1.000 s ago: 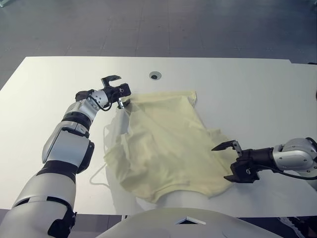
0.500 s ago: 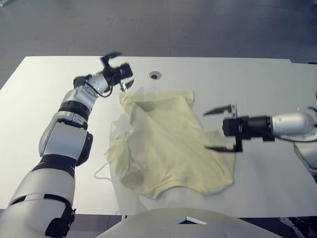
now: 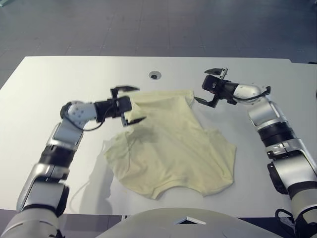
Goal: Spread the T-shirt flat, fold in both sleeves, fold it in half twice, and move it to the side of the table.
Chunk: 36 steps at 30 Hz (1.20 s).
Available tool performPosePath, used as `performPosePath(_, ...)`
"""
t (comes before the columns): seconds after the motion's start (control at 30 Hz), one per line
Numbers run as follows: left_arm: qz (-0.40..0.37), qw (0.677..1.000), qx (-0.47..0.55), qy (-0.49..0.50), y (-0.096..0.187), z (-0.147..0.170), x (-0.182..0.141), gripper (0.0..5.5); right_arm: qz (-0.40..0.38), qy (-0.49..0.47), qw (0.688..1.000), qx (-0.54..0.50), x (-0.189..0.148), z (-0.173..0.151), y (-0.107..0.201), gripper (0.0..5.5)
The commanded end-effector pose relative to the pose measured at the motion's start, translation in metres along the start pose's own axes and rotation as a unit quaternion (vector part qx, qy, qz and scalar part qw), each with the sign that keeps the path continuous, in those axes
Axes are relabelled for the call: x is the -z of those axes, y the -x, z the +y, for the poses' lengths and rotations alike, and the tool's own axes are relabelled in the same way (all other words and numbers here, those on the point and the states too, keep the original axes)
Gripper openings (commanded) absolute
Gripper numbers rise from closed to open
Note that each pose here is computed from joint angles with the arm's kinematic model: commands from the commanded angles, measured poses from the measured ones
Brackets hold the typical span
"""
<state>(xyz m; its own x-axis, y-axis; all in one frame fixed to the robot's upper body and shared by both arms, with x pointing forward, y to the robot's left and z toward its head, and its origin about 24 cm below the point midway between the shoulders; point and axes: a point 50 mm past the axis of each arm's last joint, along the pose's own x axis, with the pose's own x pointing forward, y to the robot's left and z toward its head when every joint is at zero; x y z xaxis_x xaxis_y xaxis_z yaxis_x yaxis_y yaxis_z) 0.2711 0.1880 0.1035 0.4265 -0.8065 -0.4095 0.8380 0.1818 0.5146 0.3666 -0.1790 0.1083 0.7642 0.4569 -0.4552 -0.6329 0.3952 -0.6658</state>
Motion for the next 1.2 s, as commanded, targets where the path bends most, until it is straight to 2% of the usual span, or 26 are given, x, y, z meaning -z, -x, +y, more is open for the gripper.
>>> performPosePath(0.03,0.013,0.997,0.08,0.013,0.023,-0.042,-0.03,5.38,0.031,0.012,0.998,0.056,-0.006,-0.006,-0.03,5.4)
performPosePath(0.23,0.071,0.994,0.081,0.006,0.039,-0.054,-0.029,5.38,0.038,0.004,0.996,0.085,-0.006,-0.009,-0.037,5.4)
performPosePath(0.37,0.086,0.993,0.077,-0.002,0.04,-0.055,-0.026,5.38,0.044,0.005,0.996,0.081,-0.007,-0.003,-0.042,5.4)
performPosePath(0.6,0.112,0.986,0.125,0.003,0.041,-0.073,-0.018,5.38,0.096,0.034,0.994,0.048,0.003,0.013,-0.047,5.4)
performPosePath(0.7,0.146,0.975,0.168,0.009,0.052,-0.08,-0.008,5.38,0.133,0.049,0.988,0.061,0.013,0.009,-0.043,5.4)
performPosePath(0.9,0.216,0.958,0.186,0.02,0.072,-0.08,0.02,5.38,0.171,0.064,0.98,0.082,0.028,-0.001,-0.032,5.4)
performPosePath(1.2,0.225,0.954,0.198,0.013,0.076,-0.063,0.028,5.38,0.213,0.102,0.964,0.12,0.049,-0.018,-0.013,5.4)
